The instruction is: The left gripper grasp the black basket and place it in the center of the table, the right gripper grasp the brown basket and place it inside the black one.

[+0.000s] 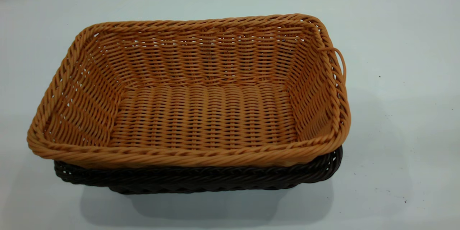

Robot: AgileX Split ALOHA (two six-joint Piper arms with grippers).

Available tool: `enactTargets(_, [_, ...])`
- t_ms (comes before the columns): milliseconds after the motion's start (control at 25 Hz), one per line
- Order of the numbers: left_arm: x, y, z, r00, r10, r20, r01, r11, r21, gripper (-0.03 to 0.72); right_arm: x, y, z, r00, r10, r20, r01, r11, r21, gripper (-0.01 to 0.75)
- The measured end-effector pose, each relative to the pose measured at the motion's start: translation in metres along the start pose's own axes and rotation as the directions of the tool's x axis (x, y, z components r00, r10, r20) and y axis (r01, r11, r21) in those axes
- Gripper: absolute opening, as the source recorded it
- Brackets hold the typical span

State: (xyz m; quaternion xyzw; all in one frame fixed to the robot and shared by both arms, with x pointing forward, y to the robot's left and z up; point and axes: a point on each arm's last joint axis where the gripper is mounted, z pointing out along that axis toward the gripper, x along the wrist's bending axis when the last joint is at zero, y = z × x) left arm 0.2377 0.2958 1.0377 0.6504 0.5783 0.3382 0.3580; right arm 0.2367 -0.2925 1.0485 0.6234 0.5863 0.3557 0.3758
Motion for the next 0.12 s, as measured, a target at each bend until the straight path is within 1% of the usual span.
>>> enactTargets(120, [0.0000, 0.0000, 0.0000, 1.000, -0.001, 0.000, 0.001, 1.000, 0.000, -0.001, 0.0000, 0.0000, 0.0000, 1.000, 0.000, 0.000, 0.000, 1.000, 0.000, 0.003])
